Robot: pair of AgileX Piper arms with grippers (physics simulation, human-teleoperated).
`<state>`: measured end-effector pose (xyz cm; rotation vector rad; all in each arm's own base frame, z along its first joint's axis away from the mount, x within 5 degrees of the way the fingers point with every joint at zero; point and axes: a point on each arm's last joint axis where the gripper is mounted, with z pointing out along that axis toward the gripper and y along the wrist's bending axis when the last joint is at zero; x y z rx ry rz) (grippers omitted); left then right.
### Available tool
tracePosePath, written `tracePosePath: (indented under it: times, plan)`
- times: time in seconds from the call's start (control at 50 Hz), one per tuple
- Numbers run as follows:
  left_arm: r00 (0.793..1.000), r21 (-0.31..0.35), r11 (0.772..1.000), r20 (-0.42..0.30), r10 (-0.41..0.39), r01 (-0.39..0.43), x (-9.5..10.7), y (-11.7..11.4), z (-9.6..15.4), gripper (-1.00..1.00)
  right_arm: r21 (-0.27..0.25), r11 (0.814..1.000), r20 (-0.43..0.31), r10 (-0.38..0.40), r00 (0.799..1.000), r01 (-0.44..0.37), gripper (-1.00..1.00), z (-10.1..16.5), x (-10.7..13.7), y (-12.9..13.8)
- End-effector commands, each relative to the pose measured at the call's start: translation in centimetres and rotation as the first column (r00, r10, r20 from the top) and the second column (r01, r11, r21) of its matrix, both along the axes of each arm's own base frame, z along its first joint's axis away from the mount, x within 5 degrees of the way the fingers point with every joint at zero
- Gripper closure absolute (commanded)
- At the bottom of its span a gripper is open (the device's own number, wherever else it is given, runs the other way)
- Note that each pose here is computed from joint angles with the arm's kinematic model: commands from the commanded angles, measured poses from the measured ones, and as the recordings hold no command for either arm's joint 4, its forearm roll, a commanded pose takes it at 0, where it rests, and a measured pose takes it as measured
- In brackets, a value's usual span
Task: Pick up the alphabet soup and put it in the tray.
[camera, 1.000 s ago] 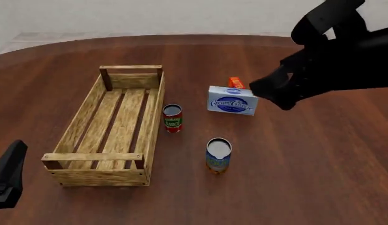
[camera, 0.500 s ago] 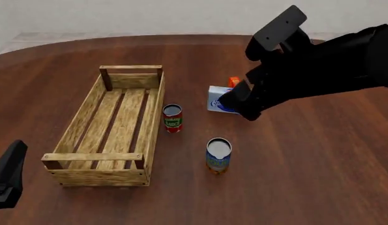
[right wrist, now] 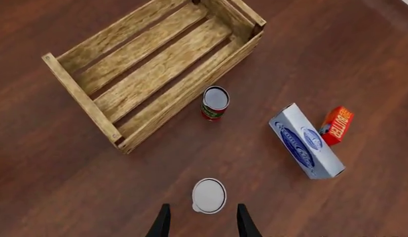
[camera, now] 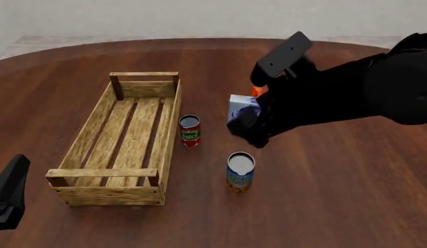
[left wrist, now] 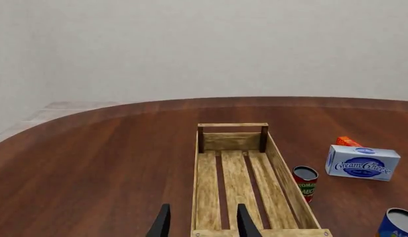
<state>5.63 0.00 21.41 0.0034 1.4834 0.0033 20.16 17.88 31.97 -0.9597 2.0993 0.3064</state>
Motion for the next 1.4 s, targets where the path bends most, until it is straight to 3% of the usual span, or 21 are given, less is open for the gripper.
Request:
tracePosePath:
  times: [0.02, 1.4]
  plan:
    - [1.0, 0.001, 1.0, 0.0, 0.0, 0.0, 0.0, 0.0, 0.0, -1.0, 0.0, 1.0, -0.027, -0.013, 1.0, 0.013, -1.0, -1.4, 0.0, 0.1]
    - [1.0, 0.001, 1.0, 0.001, 0.0, 0.0, 0.0, 0.0, 0.1, -1.0, -0.005, 0.995, -0.083, -0.095, 0.992, 0.095, -1.0, -6.1, 1.9, 0.0]
